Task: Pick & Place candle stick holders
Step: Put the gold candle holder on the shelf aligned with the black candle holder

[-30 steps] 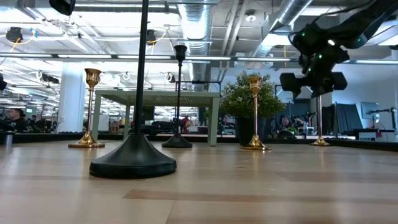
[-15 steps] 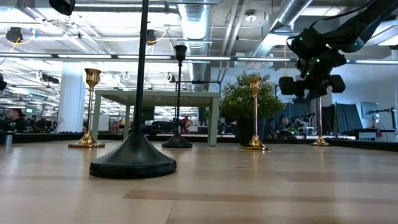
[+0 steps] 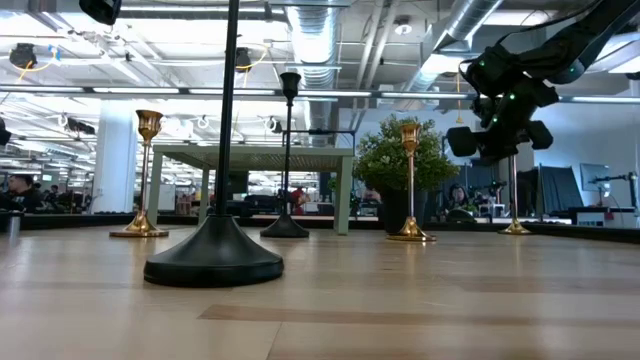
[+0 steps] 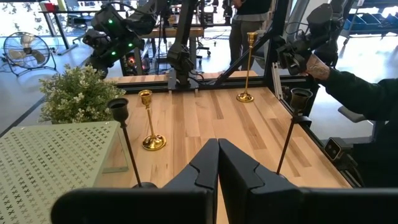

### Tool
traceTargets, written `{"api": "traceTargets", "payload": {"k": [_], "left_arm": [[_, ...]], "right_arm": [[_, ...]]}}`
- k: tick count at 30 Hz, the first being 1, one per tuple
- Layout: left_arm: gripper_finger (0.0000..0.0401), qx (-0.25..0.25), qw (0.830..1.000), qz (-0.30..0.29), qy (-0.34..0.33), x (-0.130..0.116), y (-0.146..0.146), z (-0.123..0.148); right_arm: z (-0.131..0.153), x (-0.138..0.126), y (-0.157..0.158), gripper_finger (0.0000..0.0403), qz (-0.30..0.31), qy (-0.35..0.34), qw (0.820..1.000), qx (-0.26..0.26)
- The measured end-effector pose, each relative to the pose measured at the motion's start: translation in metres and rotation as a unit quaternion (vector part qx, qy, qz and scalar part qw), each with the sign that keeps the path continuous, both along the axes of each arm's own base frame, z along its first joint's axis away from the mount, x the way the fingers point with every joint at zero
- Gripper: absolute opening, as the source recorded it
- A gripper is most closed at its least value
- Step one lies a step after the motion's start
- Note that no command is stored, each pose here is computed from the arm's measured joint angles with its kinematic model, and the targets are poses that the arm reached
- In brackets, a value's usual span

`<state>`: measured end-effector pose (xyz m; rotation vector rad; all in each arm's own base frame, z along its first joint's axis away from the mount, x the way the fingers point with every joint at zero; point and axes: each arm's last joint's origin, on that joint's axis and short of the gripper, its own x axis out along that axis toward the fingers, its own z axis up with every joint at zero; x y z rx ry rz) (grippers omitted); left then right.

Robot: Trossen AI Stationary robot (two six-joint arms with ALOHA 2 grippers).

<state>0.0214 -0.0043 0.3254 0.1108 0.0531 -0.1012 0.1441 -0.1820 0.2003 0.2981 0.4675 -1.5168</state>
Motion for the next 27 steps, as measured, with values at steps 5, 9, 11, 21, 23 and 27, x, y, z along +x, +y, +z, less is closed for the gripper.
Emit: {"api": "traceTargets", "payload": {"k": [5, 9, 11, 21, 23, 27], "left_arm": [[0.001, 0.0, 1.0, 0.0, 0.0, 0.0, 0.0, 0.0], [0.001, 0.0, 1.0, 0.0, 0.0, 0.0, 0.0, 0.0], [0.001, 0.0, 1.0, 0.0, 0.0, 0.0, 0.0, 0.0], [0.001, 0.0, 1.0, 0.0, 0.0, 0.0, 0.0, 0.0], [0.001, 0.0, 1.0, 0.0, 0.0, 0.0, 0.0, 0.0], [0.001, 0.0, 1.0, 0.0, 0.0, 0.0, 0.0, 0.0]], "right_arm": [[0.003, 0.002, 0.011, 0.0001, 0.02, -0.012, 1.0, 0.014], [0.005, -0.006, 0.029, 0.0, -0.029, -0.013, 0.999, 0.035], [0.007, -0.01, 0.037, 0.0, -0.065, -0.018, 0.997, 0.025], [0.018, -0.014, 0.047, 0.0001, -0.101, -0.08, 0.992, -0.011], [0.016, -0.015, 0.045, 0.0001, -0.099, -0.066, 0.993, -0.005], [0.011, -0.014, 0.041, 0.0004, -0.103, -0.052, 0.993, 0.005]]}}
